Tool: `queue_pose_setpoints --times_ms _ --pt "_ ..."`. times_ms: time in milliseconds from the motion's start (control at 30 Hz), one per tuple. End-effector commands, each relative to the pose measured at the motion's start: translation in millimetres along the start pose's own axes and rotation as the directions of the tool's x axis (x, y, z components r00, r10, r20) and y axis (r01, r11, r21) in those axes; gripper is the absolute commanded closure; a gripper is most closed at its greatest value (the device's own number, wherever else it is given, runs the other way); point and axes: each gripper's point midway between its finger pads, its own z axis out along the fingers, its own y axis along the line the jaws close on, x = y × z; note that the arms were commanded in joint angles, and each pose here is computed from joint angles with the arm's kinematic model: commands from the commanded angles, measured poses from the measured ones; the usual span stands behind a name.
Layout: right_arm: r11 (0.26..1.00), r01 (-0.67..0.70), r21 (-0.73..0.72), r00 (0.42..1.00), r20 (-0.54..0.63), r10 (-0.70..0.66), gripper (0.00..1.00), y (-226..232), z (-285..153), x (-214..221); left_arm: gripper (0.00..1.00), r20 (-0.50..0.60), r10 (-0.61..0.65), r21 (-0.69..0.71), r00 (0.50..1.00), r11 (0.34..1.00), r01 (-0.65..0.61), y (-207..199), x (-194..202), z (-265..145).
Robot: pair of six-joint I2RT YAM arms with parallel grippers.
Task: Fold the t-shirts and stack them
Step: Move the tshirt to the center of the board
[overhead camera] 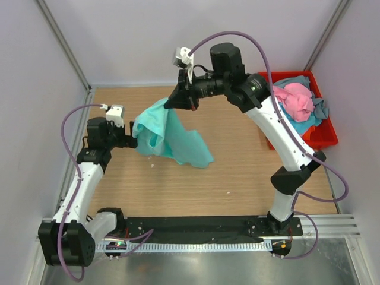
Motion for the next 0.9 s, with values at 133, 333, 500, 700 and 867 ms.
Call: queue_pose_setpoints --times_ms 133,333,500,700,867 --pt "0.971 0.096 0.22 0.994 -0.07 -0.083 0.99 -32 -52 11 0.01 0.025 -0.019 -0.034 1.0 0.999 0.02 9 -3 1" --pt "0.838 -0.056 0.543 0.982 -0.123 0.146 0.99 -112 -100 171 0.01 -0.005 -0.014 0.026 1.0 1.0 0.015 0 4 9" --pt "0.692 -0.121 0.711 0.927 -0.168 0.335 0.63 -138 -143 264 0.0 -0.053 0.004 0.116 0.999 0.993 0.002 -14 23 12" --pt "0.706 -0.072 0.705 0.94 -0.189 0.284 0.35 -107 -157 272 0.01 -0.127 0.033 0.212 0.991 0.977 -0.006 -30 50 11" --pt "0.781 -0.035 0.623 0.926 -0.273 0.259 0.34 -91 -134 293 0.0 -0.182 0.041 0.239 0.982 0.971 0.004 -33 70 15"
